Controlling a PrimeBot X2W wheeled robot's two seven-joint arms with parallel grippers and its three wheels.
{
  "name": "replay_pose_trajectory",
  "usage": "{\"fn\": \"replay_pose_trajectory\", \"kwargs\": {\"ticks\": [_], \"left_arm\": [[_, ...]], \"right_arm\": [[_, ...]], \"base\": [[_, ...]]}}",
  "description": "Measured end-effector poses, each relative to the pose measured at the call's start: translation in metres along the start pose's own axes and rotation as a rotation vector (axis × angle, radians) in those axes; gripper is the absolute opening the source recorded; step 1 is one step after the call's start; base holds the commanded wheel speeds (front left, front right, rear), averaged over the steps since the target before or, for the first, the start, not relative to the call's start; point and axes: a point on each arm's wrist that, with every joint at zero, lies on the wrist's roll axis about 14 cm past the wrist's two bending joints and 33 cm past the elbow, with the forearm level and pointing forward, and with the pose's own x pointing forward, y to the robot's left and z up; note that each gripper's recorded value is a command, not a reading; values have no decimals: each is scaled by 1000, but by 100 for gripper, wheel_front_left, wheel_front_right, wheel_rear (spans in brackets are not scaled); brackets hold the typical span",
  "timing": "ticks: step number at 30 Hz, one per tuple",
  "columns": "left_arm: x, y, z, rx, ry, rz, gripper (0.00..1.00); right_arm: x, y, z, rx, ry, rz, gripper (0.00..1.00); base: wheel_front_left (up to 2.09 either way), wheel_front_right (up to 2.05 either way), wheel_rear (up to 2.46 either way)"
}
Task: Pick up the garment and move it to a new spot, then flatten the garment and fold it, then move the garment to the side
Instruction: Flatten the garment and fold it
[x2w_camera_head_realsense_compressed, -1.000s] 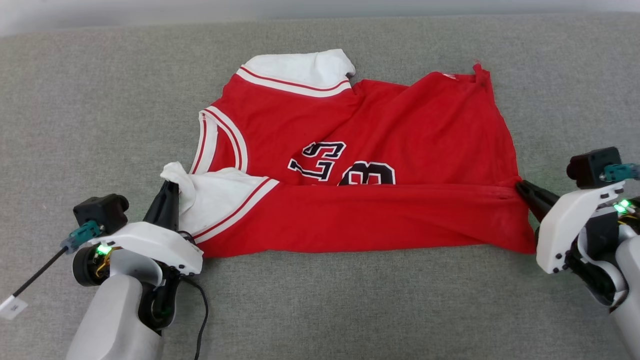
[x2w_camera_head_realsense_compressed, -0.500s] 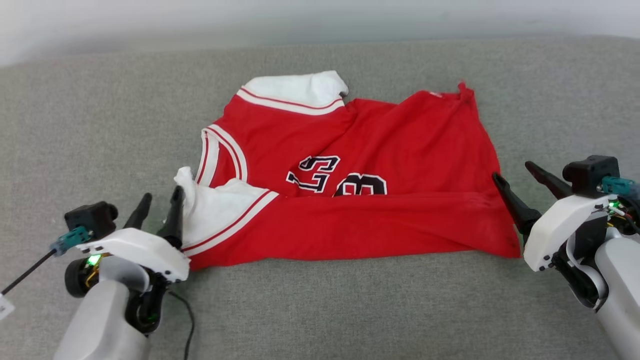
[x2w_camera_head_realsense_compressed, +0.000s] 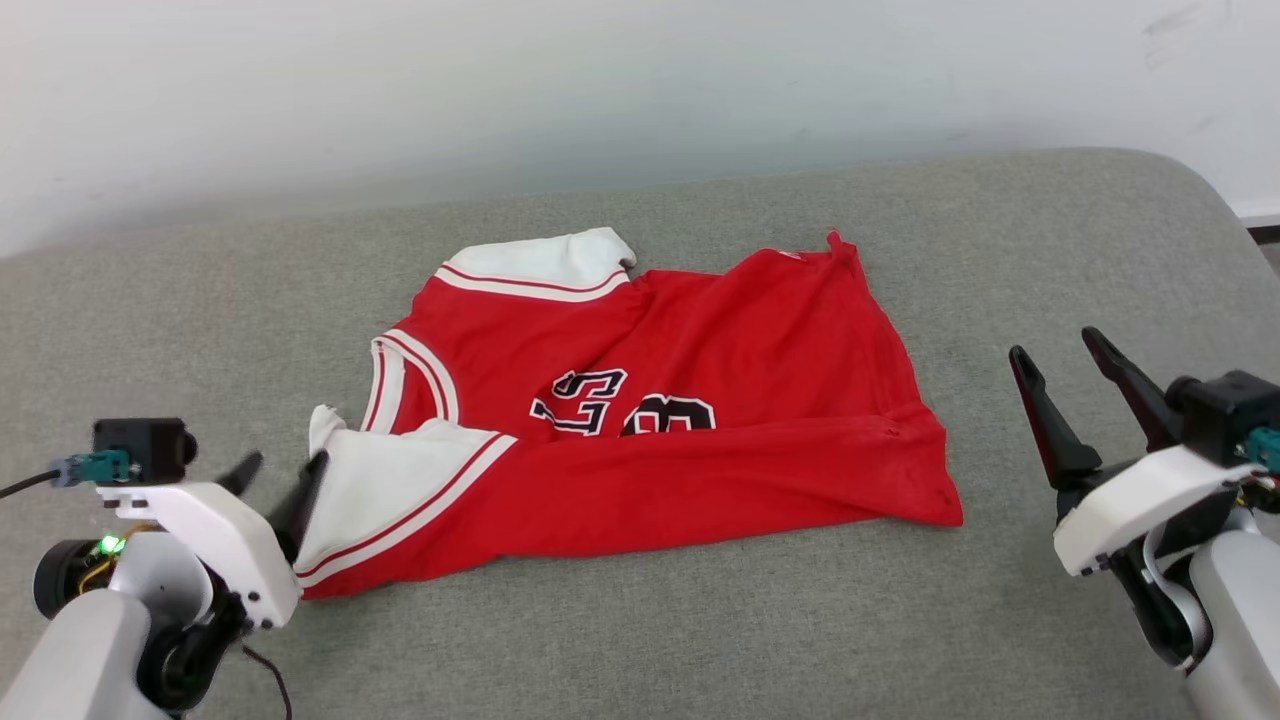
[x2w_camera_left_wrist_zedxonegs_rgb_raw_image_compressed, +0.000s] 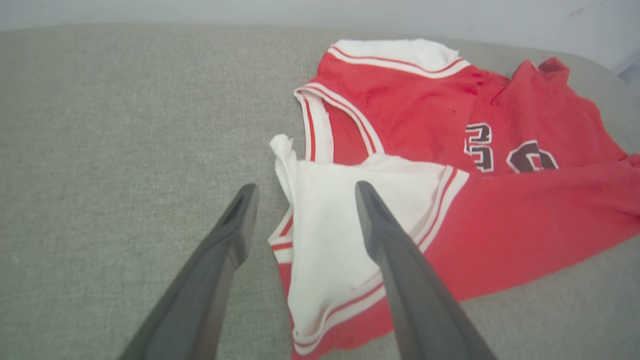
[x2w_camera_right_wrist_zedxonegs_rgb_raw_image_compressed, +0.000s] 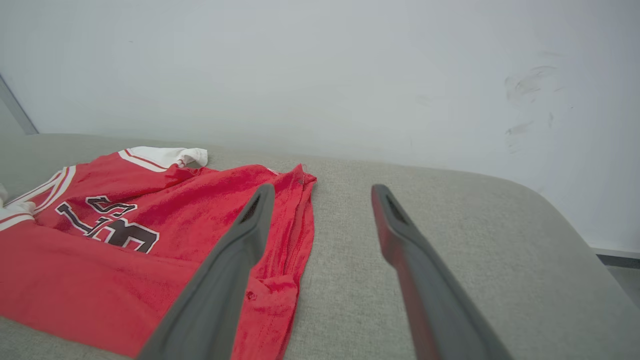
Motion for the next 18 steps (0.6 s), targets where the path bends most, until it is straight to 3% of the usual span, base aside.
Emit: {"fn": "replay_pose_trajectory", "kwargs": {"ticks": [6,18], "left_arm": [[-13,-9,-38,-12,287,-84,100],[-13,0,-100,-101,705,-68,100]], "right_arm": [[-13,0,-7,32,-4,-33,100],[-17,2,-21,70,36,-66,100]], "base": [[0,0,0],[0,0,0]]}}
